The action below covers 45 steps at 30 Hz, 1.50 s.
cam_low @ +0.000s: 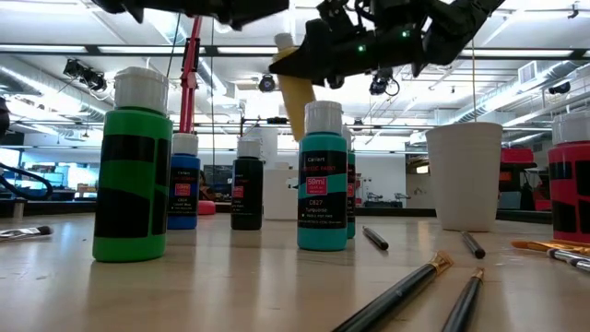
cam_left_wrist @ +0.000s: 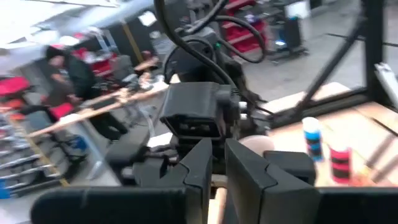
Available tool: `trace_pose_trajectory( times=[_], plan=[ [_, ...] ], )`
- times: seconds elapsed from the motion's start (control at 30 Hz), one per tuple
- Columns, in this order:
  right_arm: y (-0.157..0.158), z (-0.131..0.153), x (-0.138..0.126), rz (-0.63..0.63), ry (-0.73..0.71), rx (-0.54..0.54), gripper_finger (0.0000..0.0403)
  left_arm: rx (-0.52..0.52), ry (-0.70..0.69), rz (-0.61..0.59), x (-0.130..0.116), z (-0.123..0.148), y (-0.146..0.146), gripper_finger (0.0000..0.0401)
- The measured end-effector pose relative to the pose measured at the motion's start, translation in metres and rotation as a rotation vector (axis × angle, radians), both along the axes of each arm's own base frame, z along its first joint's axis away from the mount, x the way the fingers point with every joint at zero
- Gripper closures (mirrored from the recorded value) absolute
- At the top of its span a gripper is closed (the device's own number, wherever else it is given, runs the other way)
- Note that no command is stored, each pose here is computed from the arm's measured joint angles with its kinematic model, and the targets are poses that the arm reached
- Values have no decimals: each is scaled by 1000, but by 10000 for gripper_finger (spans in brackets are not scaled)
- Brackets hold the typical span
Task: Pick & Place Paint Supplies
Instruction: Put the large yellow paint bottle into the white bin
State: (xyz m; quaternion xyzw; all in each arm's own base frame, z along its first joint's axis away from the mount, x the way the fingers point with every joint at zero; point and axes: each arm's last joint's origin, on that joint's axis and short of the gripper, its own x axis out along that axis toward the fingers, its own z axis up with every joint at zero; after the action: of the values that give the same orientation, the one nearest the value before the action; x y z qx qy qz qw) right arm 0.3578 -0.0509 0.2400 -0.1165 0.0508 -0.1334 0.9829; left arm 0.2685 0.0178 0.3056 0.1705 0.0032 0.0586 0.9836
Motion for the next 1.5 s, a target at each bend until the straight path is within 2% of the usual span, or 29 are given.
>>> trace_pose_trajectory(
  times=[0.13,0.23,0.37,0.63,0.8,1.2,1.27,1.43,1.5],
  plan=[
    [-18,17,-14,-98,-19,33,184,-2,-35,32,-9,10,-1,335],
    [-33,22,-19,-89,-39,66,184,-20,-36,26,-10,10,-1,333],
    [-51,7,-15,33,-45,120,188,-24,-27,25,-9,9,-1,335],
    [-80,-40,-4,-83,10,144,182,-40,5,24,-8,5,-1,334],
    [-90,-56,-2,-117,33,156,183,-40,17,25,-8,4,-1,335],
    [-95,-67,-3,-137,76,168,180,-54,52,31,-8,0,-1,335],
    [-95,-67,-2,-138,75,167,179,-79,74,86,-9,-2,1,334],
    [-91,-64,0,-122,55,158,178,-106,139,422,-4,-18,18,319],
    [-90,-65,0,-119,60,160,178,-155,154,488,1,-28,29,301]
  ],
)
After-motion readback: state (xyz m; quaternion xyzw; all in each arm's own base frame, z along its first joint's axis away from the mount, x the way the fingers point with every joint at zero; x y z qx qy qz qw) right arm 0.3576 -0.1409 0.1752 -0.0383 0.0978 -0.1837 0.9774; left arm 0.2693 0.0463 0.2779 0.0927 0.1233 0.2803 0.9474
